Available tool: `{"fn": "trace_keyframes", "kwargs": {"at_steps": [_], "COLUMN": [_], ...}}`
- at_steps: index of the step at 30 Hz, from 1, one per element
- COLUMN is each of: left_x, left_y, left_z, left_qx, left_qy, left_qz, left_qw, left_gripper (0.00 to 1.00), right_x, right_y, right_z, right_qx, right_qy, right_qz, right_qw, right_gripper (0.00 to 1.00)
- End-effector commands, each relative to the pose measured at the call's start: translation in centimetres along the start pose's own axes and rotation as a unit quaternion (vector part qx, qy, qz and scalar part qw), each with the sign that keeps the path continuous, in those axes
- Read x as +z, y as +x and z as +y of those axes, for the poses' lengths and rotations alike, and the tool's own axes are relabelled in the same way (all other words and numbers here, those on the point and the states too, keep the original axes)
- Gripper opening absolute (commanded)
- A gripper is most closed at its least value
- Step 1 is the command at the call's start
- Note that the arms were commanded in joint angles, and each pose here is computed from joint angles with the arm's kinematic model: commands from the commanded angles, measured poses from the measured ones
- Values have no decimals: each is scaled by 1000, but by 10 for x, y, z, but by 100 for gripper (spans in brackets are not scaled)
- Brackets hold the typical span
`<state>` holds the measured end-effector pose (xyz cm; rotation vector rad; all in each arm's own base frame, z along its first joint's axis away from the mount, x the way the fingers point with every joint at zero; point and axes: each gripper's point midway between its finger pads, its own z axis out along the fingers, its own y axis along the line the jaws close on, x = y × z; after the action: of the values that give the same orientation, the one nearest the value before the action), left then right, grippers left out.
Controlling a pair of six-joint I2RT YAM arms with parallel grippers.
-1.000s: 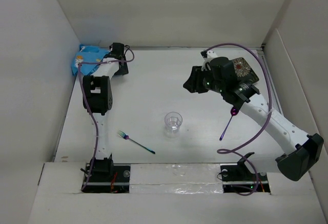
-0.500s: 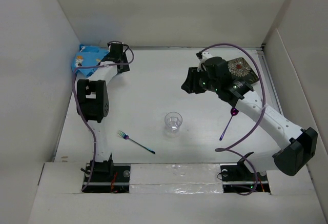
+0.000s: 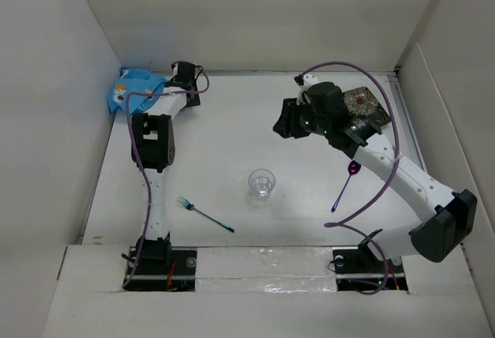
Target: Set the dinner table for one person
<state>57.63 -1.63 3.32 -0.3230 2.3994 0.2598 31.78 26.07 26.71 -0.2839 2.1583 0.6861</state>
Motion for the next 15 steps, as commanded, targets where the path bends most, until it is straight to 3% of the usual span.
{"fn": "trace_keyframes", "kwargs": {"at_steps": [1,4,9,15], "left_x": [-2,5,9,5], "left_y": [3,14,36,42], "left_z": [12,10,12,32], "left_qx": [12,12,16,-5], "left_qy": [-27,-25,-30,-31], "left_qz": [20,37,67,80], "left_qw": [999,999,997,996], "left_gripper": [57,55,32,28], "right_x": [-8,-8,-13,-19], "right_y": [-19,-17,-21,-28], "right_z": [1,-3,-14,-26], "right_qx": [-8,-4,2,11], "right_qy": [-3,1,14,25], "right_qz": [-23,-20,-26,-38], "right_qw": [1000,1000,1000,999], "right_gripper": [47,47,47,47]}}
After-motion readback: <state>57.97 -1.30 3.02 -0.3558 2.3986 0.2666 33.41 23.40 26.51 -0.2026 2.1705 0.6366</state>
